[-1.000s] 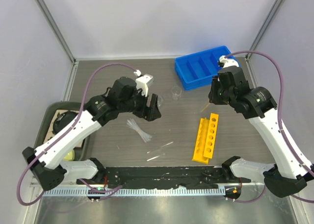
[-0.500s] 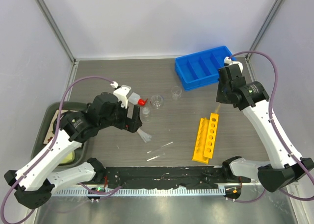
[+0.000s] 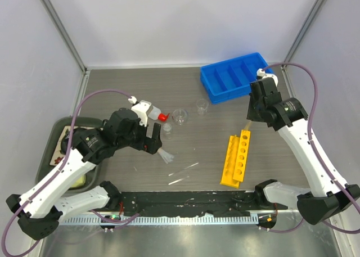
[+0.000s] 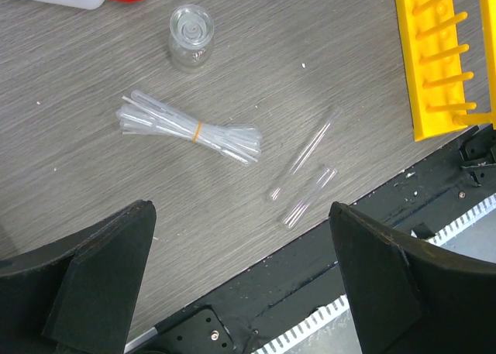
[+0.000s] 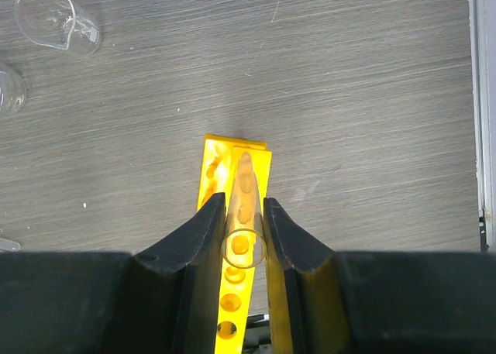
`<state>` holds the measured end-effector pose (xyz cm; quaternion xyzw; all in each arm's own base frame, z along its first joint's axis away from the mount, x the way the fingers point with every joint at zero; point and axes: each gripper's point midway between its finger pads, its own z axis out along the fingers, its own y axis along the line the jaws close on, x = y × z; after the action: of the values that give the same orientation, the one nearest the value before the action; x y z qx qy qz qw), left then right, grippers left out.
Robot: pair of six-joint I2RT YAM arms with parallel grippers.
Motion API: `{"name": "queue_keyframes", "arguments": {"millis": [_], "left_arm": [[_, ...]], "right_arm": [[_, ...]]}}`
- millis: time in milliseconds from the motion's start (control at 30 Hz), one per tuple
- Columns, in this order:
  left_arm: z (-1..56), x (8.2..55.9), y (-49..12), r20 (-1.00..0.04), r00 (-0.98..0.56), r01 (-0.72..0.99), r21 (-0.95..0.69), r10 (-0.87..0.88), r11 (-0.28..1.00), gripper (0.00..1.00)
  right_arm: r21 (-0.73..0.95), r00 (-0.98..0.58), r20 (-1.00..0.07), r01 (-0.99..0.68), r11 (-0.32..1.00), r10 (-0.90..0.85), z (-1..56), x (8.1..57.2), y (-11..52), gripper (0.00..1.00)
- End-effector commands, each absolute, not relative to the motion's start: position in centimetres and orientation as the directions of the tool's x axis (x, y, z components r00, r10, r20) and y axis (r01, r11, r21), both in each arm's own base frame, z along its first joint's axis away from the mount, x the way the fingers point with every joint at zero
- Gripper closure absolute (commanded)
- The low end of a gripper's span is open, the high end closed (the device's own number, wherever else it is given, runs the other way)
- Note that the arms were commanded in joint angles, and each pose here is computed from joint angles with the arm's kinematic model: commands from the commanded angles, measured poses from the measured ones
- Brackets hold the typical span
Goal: Organize the chemistry lab equipment
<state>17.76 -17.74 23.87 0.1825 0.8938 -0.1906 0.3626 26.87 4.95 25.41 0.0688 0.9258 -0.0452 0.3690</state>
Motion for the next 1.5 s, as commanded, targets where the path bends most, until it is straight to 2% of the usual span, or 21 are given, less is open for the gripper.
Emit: {"name": "queue_keyframes", "arguments": {"millis": [0,933,1467], "left_arm": [[24.3,18.4,-18.1,-0.737,-0.656,0.459,-0.216,0.165,0.862,0.0],[24.3,18.1,-18.9,-0.732,-0.668,0.462,-0.265,0.136,0.846,0.0],[24.0,17.8,-18.4,-0.728,-0.671,0.457,-0.254,0.143,0.852,0.0]], "right_arm": [[-0.006,-0.741,-0.662,0.157,0.988,0.114,24.5,25.5,5.2,0.89],[0.018,-0.729,-0.673,0.151,0.988,0.123,27.7,23.0,4.4,0.91],[0.02,-0.752,-0.649,0.138,0.99,0.118,25.2,23.6,5.1,0.91]]}}
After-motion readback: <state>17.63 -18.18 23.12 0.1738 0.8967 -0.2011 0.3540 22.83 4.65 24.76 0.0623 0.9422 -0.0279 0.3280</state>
